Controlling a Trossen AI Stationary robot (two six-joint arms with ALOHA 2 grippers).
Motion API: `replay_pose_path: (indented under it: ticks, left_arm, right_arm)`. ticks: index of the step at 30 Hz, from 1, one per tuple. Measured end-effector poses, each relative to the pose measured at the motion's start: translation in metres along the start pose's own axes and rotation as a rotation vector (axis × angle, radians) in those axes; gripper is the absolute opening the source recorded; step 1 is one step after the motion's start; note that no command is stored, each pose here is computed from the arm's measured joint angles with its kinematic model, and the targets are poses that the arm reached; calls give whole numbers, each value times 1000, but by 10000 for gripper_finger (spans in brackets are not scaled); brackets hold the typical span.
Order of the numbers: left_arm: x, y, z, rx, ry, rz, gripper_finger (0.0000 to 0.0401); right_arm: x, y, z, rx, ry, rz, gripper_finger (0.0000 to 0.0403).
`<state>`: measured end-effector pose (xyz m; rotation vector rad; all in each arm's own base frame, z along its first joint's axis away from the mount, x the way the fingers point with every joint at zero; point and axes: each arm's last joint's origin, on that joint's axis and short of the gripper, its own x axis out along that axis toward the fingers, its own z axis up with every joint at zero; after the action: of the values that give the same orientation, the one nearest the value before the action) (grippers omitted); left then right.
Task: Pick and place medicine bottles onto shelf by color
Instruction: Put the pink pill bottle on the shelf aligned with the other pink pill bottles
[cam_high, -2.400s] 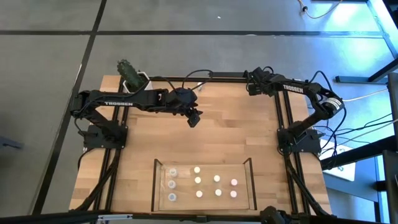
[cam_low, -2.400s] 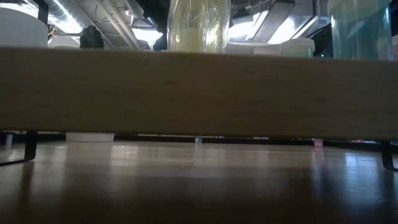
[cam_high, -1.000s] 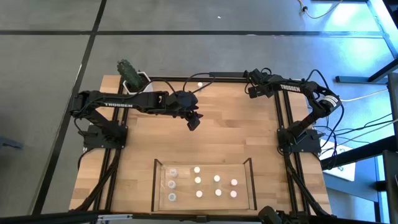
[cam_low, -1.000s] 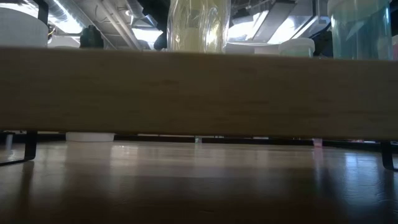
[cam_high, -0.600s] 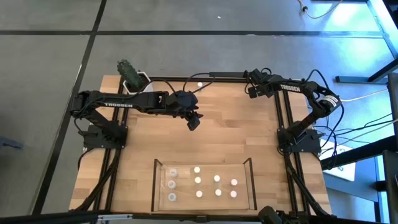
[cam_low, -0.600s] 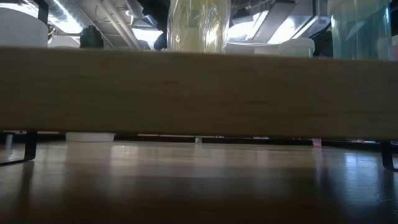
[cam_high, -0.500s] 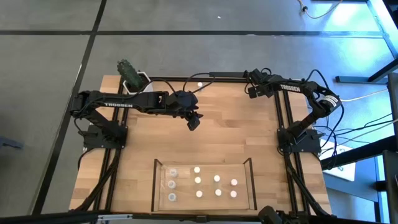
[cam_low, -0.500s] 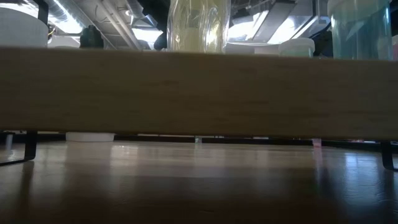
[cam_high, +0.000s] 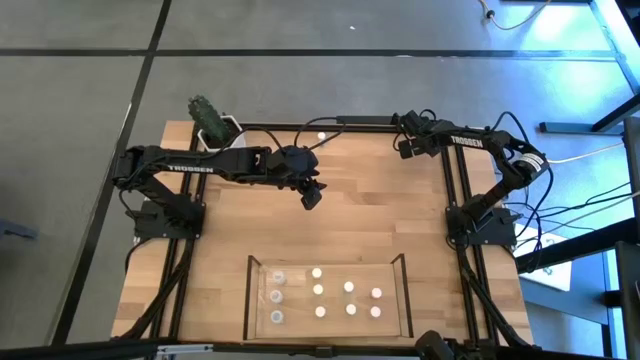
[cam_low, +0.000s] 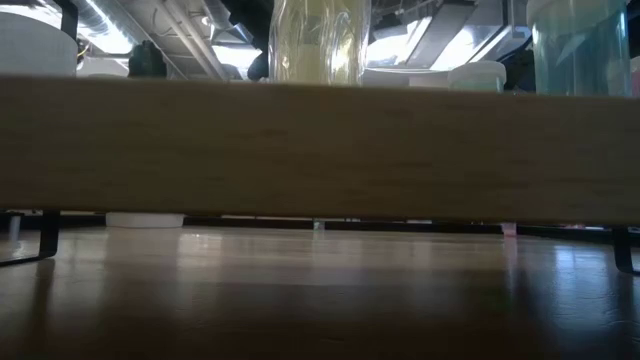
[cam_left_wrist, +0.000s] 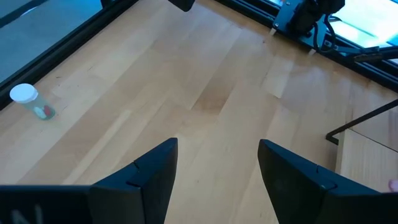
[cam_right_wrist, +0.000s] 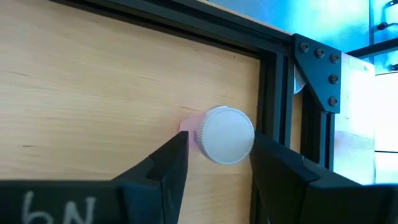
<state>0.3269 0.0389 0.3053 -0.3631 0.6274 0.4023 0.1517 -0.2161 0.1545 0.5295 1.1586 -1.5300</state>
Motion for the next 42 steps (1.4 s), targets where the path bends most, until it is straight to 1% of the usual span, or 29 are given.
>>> replay_pose_path:
  ticks: [8, 17, 42]
  left_arm:
    - [0, 0, 0, 0, 0, 0, 216]
    - [0, 0, 0, 0, 0, 0, 216]
    - [0, 0, 0, 0, 1, 0, 216]
  right_arm:
    - [1, 0, 4, -43, -31, 11, 169]
    - [1, 0, 6, -63, -41, 13, 169]
    - [1, 0, 6, -64, -41, 12, 164]
